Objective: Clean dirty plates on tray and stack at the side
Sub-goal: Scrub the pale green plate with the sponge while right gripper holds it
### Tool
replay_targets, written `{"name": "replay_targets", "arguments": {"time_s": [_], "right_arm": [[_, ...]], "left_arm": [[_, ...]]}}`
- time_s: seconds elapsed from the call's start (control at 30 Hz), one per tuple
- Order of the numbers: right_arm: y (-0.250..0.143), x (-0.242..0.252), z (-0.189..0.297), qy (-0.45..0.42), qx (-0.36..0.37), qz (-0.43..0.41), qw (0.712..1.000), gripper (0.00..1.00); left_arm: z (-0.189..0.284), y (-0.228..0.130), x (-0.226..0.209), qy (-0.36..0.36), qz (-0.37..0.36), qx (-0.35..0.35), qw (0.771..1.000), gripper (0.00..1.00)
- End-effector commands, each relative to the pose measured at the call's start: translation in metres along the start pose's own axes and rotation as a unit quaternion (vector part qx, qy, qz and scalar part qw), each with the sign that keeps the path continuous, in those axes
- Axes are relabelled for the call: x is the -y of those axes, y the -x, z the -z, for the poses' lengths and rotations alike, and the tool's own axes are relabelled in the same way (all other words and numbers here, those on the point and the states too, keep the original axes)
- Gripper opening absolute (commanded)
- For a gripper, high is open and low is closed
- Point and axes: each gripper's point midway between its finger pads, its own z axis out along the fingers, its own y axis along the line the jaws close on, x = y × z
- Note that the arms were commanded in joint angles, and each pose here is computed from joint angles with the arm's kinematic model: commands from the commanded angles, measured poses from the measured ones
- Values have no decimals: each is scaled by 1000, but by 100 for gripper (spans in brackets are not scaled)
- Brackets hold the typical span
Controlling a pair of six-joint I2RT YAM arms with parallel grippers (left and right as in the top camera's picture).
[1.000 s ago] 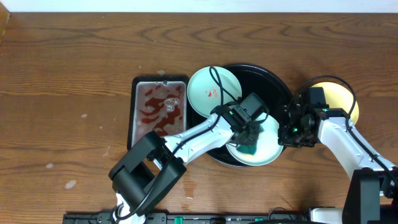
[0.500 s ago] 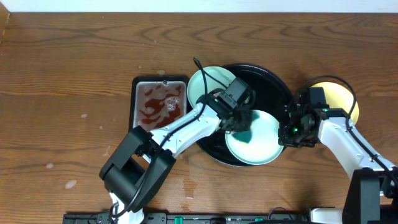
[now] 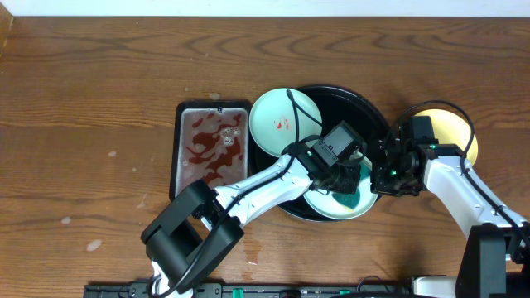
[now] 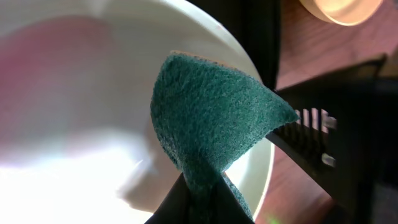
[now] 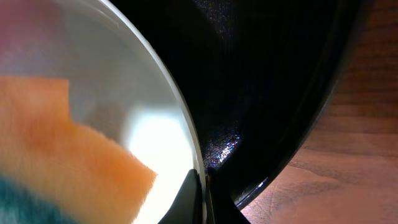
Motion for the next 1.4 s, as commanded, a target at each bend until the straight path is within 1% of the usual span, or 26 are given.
{"name": "replay_targets", "arguments": {"time_s": [0.0,0.1,0.2,0.33,0.5,0.6,0.73,0.8,0.87,0.93,1.1,1.27,1.37], "right_arm": [[-7,4,-5,-14,-12,0,1000,1],[-7,4,-5,-14,-13,0,1000,1],[-7,4,-5,-14,-13,-1,1000,1],[-8,4,-5,-14,-14,-1,1000,1],[-8,4,-5,-14,-15,-1,1000,1],[-8,5,-5,-14,-15,-1,1000,1],[-8,4,-5,-14,-15,-1,1000,1],[-8,4,-5,-14,-15,-1,1000,1],[-8,5,-5,-14,-15,-1,1000,1],[-8,4,-5,-14,-15,-1,1000,1],[-8,4,-5,-14,-15,-1,1000,1],[-8,5,-5,-14,-15,-1,1000,1],[-8,4,-5,-14,-15,-1,1000,1]], "left_arm": [[-9,2,-22,43,10,9,999,7],[-8,4,-41,91,12,22,996,8],[-6,9,-54,125,5,37,991,8],[-2,16,-64,141,-19,43,989,8],[8,20,-83,157,-1,34,987,8],[18,21,-88,161,-7,23,987,8],[38,24,-67,122,-24,22,992,7],[49,24,-42,72,-31,25,997,7],[55,24,-27,43,-40,28,998,7],[56,25,-19,35,-43,35,998,7],[43,24,-8,24,-49,38,998,8],[22,23,2,12,-43,41,998,8],[8,22,7,5,-52,42,998,8]]}}
